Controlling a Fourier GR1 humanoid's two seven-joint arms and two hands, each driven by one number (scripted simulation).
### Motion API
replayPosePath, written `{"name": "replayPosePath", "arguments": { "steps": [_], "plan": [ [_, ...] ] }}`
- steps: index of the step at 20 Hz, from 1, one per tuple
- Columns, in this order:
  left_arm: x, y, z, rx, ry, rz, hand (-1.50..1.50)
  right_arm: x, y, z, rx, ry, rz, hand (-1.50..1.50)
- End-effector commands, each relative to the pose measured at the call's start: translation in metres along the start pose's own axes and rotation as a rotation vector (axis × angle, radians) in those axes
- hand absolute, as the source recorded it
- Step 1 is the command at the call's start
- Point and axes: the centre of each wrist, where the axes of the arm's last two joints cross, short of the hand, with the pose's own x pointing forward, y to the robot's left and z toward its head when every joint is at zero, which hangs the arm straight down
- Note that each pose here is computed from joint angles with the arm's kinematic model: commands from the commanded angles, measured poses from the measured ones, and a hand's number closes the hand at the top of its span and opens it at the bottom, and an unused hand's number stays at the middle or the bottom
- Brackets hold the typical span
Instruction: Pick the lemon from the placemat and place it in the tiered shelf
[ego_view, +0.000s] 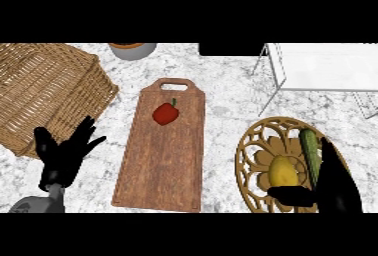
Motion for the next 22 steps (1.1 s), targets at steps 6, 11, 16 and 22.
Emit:
{"name": "replayPosePath", "arguments": {
  "steps": [6,11,16,22],
  "plan": [
    [-0.022,-0.007,0.002,0.024,0.058,-0.010,0.00,0.017,0.021,-0.010,-0.050,0.169,0.007,-1.50],
    [0.000,0.003,0.003,0.016,0.034,-0.017,0.00,0.013,0.040,-0.018,-0.037,0.158,0.012,-1.50],
    [-0.002,-0.005,-0.005,0.021,0.061,0.004,0.00,0.011,0.064,-0.015,0.012,0.125,0.025,-1.50],
    [-0.010,0.012,0.005,0.010,0.051,0.003,0.00,0.013,0.075,-0.010,0.156,0.002,0.144,1.50]
  ]
}}
